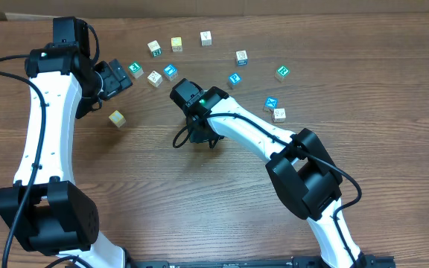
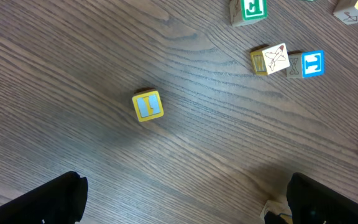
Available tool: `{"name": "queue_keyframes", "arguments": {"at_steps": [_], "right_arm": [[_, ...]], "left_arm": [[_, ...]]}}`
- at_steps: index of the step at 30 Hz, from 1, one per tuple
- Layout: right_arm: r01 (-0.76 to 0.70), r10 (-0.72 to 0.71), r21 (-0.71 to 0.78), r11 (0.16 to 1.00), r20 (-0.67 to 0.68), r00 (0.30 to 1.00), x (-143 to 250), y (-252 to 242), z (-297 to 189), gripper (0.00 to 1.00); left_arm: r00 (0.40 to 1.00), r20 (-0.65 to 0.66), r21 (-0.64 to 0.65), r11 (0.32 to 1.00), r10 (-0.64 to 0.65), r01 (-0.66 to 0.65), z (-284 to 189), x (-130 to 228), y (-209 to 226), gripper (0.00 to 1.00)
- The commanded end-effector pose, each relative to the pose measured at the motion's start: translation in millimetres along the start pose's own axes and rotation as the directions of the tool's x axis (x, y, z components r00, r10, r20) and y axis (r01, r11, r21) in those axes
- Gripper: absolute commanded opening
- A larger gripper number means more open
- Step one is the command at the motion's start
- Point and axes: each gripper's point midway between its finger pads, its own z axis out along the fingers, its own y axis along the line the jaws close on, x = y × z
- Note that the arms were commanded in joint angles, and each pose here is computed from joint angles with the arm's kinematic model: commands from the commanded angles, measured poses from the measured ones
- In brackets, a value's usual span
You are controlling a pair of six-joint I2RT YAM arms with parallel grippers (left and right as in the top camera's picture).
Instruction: Form a tower
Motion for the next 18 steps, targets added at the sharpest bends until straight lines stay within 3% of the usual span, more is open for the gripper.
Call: {"name": "queue_keyframes", "arguments": {"at_steps": [1,4,18], "right_arm": [[0.006,-0.006,0.005,1.0,0.004,1.0,-1.1,-1.9,1.4,0.32],[0.006,-0.006,0.006,1.0,0.004,1.0,-1.0,-2.0,1.4,0.33],[0.007,-0.007,0.015,1.0,-0.011,1.0,2.5,-4.4,-0.1,0.21]], "left_arm": [[1.0,-0.009,-0.012,1.0,0.021,-0.021,4.5,0.8,1.1,1.0],[1.0,-0.009,-0.012,1.0,0.021,-0.021,4.5,0.8,1.1,1.0],[1.0,-0.009,-0.012,1.0,0.021,-0.021,4.5,0.8,1.1,1.0]]}}
